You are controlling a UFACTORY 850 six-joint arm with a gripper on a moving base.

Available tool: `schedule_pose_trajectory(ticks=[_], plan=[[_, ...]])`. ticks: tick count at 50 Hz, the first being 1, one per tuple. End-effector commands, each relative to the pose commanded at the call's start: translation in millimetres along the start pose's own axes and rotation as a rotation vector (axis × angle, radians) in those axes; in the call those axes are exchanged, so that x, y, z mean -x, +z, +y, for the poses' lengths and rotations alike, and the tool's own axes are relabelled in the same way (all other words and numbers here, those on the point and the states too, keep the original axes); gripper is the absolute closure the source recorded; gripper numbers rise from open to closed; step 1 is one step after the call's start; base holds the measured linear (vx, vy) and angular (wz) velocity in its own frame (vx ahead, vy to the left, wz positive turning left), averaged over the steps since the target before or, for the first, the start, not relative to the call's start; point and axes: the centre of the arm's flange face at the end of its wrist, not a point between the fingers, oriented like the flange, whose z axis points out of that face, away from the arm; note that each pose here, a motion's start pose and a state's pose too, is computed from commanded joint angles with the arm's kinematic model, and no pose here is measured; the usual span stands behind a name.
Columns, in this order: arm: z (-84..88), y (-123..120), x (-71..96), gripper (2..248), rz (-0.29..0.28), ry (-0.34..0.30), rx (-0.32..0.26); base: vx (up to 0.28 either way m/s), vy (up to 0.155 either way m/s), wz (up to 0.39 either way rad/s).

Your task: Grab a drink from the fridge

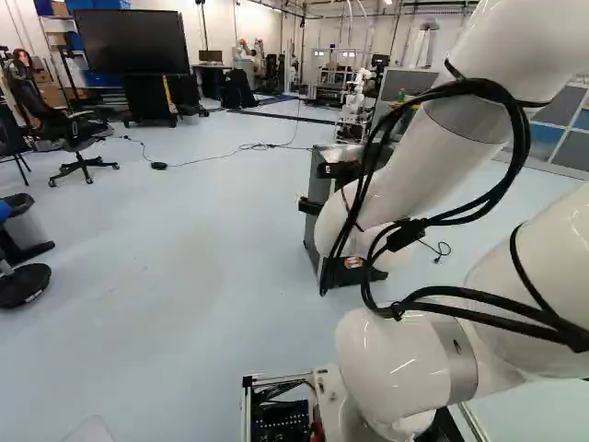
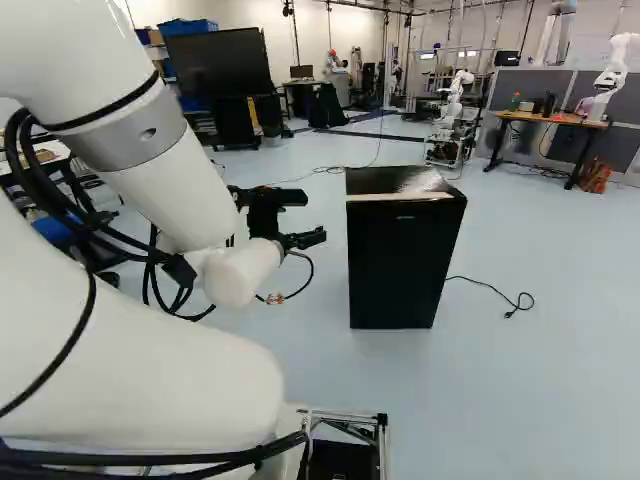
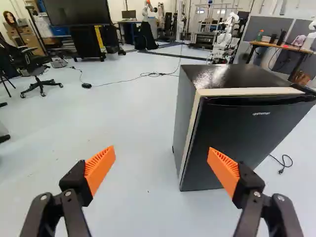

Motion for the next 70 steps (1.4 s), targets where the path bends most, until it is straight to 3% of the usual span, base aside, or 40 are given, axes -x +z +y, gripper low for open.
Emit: schedule_pose_trajectory(ticks=[24, 70], plan=[[0.0, 0.0, 0.0, 3, 0.000, 0.000, 0.000, 0.097, 0.003, 0.006], [0.0, 0.0, 0.0, 3, 0.000, 0.000, 0.000, 0.008, -0.014, 0.016]])
